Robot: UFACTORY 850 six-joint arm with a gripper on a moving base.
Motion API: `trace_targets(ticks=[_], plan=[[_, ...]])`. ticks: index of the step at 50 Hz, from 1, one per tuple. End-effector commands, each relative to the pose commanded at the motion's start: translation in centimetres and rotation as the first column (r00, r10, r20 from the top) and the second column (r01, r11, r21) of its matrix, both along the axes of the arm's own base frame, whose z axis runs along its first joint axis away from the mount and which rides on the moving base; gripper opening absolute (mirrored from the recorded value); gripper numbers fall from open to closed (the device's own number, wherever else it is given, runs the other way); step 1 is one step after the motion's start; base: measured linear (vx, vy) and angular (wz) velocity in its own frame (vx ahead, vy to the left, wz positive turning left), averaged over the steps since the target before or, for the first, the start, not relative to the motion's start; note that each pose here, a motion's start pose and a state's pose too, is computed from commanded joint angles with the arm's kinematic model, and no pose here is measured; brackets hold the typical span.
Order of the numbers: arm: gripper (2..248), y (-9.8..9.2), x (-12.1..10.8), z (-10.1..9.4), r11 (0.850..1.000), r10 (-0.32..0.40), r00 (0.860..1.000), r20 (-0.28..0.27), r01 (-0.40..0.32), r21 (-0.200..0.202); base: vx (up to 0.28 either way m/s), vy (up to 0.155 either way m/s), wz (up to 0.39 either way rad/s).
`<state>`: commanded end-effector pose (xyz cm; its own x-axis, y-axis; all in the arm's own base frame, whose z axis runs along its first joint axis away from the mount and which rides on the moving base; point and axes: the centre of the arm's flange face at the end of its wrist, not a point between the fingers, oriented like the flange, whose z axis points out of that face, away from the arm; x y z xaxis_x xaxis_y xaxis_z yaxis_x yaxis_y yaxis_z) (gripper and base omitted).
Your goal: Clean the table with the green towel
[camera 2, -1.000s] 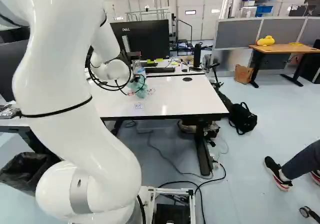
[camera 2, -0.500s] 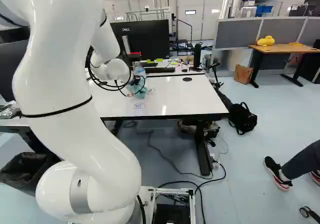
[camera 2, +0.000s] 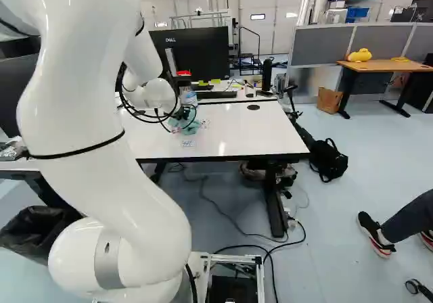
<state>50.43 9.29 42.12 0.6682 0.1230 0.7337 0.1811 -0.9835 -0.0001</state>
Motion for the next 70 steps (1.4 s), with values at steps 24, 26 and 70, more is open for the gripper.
trace_targets(ticks=[24,26,70], plan=[[35,-0.1,-0.5,-0.5,1.0,-0.001,0.997,-0.081,-0.001,-0.015,0.0,0.0,0.0],[35,-0.1,-0.5,-0.5,1.0,-0.001,0.997,-0.081,-0.001,-0.015,0.0,0.0,0.0],[35,0.0,-0.2,-1.5,1.0,-0.001,0.995,-0.099,-0.001,-0.018,0.0,0.0,0.0]])
